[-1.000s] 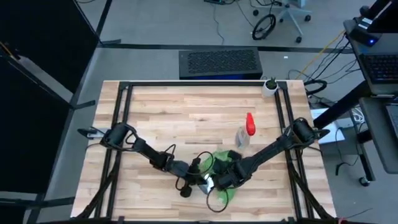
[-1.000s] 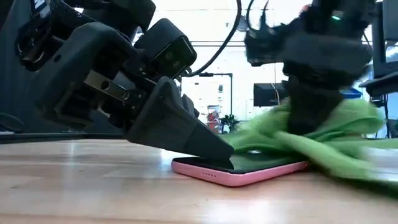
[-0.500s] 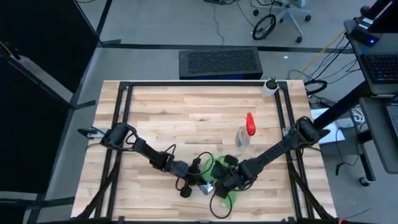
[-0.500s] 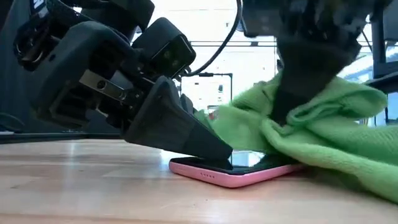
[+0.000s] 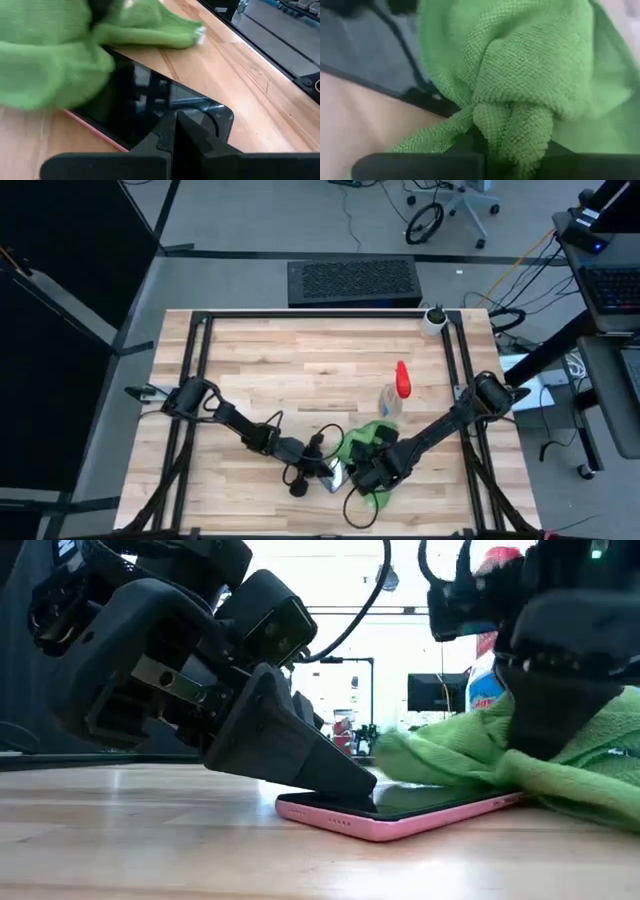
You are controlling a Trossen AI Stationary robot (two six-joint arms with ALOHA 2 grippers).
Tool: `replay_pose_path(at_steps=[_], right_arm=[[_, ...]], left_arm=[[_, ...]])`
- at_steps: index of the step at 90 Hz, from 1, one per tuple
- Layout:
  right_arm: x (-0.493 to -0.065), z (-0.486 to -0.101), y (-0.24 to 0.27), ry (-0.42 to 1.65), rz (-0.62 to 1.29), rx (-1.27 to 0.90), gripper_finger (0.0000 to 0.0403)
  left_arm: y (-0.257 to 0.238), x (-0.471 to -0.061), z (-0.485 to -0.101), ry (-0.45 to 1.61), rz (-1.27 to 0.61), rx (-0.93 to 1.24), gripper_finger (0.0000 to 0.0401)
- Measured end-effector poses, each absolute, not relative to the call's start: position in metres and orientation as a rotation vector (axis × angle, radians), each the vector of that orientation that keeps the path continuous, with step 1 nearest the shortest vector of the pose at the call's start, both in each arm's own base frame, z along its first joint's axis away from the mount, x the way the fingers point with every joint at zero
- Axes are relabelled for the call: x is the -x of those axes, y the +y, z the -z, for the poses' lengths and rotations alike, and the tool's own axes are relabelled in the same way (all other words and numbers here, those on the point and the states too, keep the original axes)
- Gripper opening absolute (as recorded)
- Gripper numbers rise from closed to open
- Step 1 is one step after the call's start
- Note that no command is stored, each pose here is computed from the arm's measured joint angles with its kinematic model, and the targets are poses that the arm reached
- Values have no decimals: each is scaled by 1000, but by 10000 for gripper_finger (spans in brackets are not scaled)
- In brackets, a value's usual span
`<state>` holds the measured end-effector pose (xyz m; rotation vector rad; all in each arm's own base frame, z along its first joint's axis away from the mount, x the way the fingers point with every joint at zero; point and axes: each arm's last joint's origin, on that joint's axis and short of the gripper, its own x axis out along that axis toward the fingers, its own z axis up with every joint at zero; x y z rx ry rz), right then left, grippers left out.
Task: Apply microfiber cloth
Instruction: Wipe the front of the cellphone with the green microfiber cloth
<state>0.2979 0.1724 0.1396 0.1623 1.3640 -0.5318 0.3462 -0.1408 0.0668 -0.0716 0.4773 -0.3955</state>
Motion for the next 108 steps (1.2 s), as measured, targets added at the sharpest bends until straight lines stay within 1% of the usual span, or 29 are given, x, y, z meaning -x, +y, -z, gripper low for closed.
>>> replay_pose_path(at_steps=[3,8,16,22,33,49,62,68,79,85,108], right_arm=[[-296,-140,171,1366,543,-150,25],[-299,-147,173,1328,512,-195,25],[-307,-157,179,1226,479,-227,25],[-319,-162,185,1113,419,-251,25],[-335,-159,189,998,340,-246,25],[-344,-139,175,1083,375,-218,25],[-338,-129,161,1209,450,-154,25],[-336,-129,158,1229,484,-140,25],[-327,-135,153,1274,532,-133,25],[-325,-143,152,1255,537,-159,25],[-316,-176,160,1176,477,-260,25]], left_arm=[[-141,-346,-67,477,395,72,0],[-141,-346,-67,477,395,71,0],[-141,-346,-67,476,397,71,0],[-141,-346,-67,476,396,71,0],[-141,-346,-67,476,396,71,0],[-141,-346,-67,476,396,72,0],[-141,-346,-67,476,396,71,0],[-141,-346,-67,475,392,71,0],[-140,-347,-67,473,387,70,0],[-140,-347,-67,474,387,70,0],[-140,-347,-67,471,389,71,0]])
